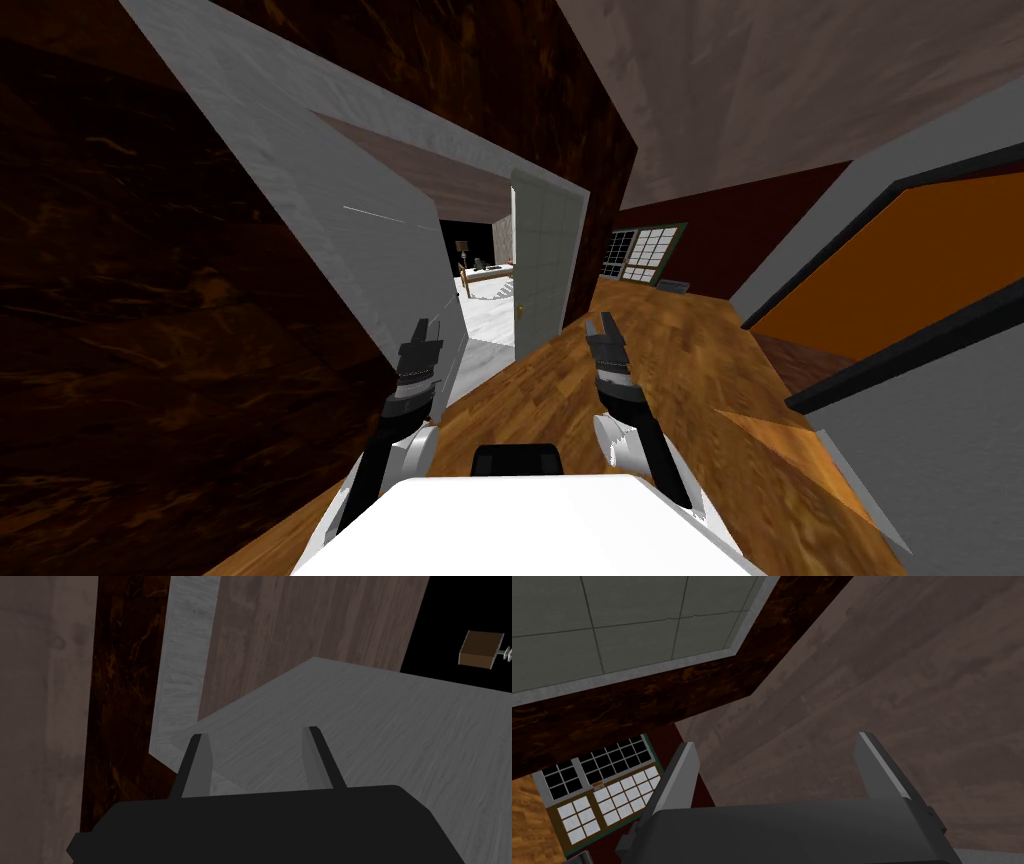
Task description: Push the door open
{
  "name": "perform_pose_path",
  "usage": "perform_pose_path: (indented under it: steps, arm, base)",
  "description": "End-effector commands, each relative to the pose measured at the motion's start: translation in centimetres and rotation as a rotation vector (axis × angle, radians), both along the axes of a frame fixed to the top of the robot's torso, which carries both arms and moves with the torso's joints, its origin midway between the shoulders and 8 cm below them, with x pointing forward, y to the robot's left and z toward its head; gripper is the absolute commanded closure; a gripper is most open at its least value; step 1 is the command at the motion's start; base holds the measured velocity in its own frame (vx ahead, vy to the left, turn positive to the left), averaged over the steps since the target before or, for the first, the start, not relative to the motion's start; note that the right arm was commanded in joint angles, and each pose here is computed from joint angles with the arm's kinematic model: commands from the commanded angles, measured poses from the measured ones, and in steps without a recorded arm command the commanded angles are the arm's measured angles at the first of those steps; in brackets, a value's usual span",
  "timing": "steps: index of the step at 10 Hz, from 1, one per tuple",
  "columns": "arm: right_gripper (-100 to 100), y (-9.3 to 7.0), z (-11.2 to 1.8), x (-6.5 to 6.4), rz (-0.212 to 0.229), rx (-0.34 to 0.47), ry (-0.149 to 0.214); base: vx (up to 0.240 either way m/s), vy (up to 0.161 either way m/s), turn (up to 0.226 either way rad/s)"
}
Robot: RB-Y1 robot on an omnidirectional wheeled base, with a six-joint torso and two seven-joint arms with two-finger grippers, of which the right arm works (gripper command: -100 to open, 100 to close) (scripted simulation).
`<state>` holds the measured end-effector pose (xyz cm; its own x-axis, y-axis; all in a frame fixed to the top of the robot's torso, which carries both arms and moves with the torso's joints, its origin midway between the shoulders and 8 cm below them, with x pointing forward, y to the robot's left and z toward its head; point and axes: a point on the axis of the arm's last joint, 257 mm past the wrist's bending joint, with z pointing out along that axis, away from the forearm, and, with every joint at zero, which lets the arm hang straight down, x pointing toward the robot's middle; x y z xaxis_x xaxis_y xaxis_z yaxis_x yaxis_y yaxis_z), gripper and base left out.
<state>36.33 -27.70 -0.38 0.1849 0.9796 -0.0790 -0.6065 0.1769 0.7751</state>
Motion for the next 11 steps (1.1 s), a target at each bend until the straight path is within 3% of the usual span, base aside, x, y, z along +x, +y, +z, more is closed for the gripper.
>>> perform_pose_path:
  steps: [1,6,11]
  arm:
    - [-100,0.2,-1.4,0.7,0.013,0.002,0.019]
    - [-100,1.5,-5.5,3.3,0.06,0.01,0.081]
    - [-100,2.5,-9.1,5.1,0.091,0.018,0.141]
  base:
    - [0.083,-0.039,0.046]
    - [0.085,-0.044,0.057]
    - [0.075,-0.036,0.047]
